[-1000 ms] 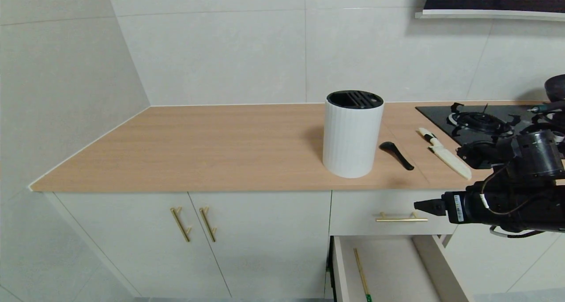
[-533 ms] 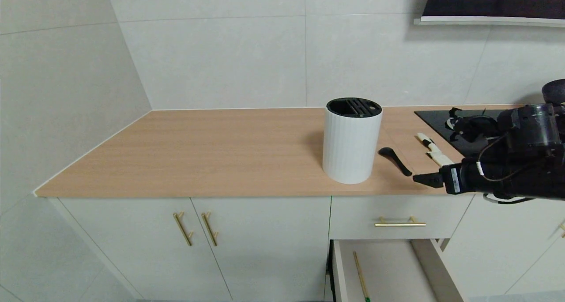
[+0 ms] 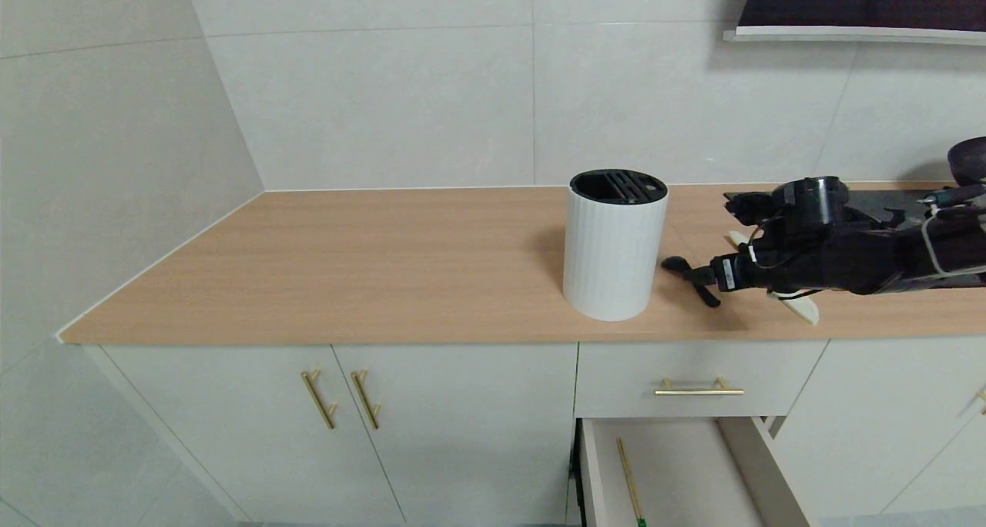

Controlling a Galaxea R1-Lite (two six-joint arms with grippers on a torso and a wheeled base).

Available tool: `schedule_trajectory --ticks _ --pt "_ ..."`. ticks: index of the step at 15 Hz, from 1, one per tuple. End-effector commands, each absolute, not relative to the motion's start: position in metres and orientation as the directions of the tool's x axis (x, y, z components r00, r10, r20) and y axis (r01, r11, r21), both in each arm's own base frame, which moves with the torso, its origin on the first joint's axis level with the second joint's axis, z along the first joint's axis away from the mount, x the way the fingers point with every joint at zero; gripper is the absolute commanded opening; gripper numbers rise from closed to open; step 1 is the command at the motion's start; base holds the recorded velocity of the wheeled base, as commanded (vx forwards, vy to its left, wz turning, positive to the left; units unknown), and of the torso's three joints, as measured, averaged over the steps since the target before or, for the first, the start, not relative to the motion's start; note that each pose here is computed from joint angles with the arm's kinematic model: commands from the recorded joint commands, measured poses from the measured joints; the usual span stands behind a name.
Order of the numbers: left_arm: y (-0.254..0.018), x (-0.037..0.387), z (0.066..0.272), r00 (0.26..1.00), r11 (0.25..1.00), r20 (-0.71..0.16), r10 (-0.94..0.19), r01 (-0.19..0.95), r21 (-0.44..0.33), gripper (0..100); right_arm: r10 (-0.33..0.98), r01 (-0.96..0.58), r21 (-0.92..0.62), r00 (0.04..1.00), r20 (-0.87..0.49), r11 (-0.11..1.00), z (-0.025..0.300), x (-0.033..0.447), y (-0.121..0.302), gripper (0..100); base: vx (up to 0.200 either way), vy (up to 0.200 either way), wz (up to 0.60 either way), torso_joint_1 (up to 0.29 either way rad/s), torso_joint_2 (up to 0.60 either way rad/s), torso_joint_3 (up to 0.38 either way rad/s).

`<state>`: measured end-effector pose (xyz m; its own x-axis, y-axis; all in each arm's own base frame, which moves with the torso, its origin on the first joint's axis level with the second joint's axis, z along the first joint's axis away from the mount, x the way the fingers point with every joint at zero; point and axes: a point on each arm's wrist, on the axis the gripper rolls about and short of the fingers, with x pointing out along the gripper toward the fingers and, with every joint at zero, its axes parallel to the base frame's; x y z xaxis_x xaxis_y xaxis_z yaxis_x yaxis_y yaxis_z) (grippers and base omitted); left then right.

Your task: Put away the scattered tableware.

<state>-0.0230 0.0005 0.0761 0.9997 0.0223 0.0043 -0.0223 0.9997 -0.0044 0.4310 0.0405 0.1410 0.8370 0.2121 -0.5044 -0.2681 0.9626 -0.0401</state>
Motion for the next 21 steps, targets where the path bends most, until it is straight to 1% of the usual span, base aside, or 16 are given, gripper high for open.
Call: schedule_trajectory --ticks 1,6,7,13,14,15,17,18,19,21 --pt "0.001 -0.023 0.076 1.000 1.000 0.003 0.021 -0.021 -0.005 100 0.209 -0.271 -0.030 0.803 -0.558 0.962 0.099 0.456 0.042 100 0.000 0.000 0.00 0.000 0.00 0.000" --pt "0.001 -0.023 0.076 1.000 1.000 0.003 0.023 -0.023 -0.005 100 0.208 -0.268 -0.029 0.806 -0.554 0.963 0.090 0.468 0.043 100 0.000 0.000 0.00 0.000 0.00 0.000" --pt "0.001 -0.023 0.076 1.000 1.000 0.003 0.023 -0.023 -0.005 100 0.208 -0.269 -0.030 0.804 -0.556 0.963 0.088 0.469 0.043 0 0.000 0.000 0.00 0.000 0.00 0.000" --pt "0.001 -0.023 0.076 1.000 1.000 0.003 0.023 -0.023 -0.005 100 0.207 -0.270 -0.029 0.798 -0.567 0.962 0.082 0.470 0.044 0 0.000 0.000 0.00 0.000 0.00 0.000" --pt "0.001 -0.023 0.076 1.000 1.000 0.003 0.021 -0.021 -0.005 100 0.206 -0.268 -0.030 0.804 -0.558 0.963 0.089 0.467 0.043 0 0.000 0.000 0.00 0.000 0.00 0.000" --pt "0.001 -0.023 0.076 1.000 1.000 0.003 0.023 -0.023 -0.005 100 0.201 -0.258 -0.029 0.814 -0.544 0.966 0.106 0.457 0.042 0 0.000 0.000 0.00 0.000 0.00 0.000" --pt "0.001 -0.023 0.076 1.000 1.000 0.003 0.021 -0.021 -0.005 100 0.191 -0.215 0.018 0.826 -0.530 0.977 0.142 0.416 0.038 0 0.000 0.000 0.00 0.000 0.00 0.000" --pt "0.001 -0.023 0.076 1.000 1.000 0.003 0.023 -0.023 -0.005 100 0.190 -0.198 0.041 0.827 -0.529 0.979 0.151 0.400 0.037 0 0.000 0.000 0.00 0.000 0.00 0.000" --pt "0.001 -0.023 0.076 1.000 1.000 0.003 0.023 -0.023 -0.005 100 0.190 -0.184 0.064 0.826 -0.531 0.981 0.167 0.360 0.033 0 0.000 0.000 0.00 0.000 0.00 0.000" --pt "0.001 -0.023 0.076 1.000 1.000 0.003 0.023 -0.023 -0.005 100 0.185 -0.178 0.068 0.807 -0.561 0.982 0.169 0.310 0.028 0 0.000 0.000 0.00 0.000 0.00 0.000"
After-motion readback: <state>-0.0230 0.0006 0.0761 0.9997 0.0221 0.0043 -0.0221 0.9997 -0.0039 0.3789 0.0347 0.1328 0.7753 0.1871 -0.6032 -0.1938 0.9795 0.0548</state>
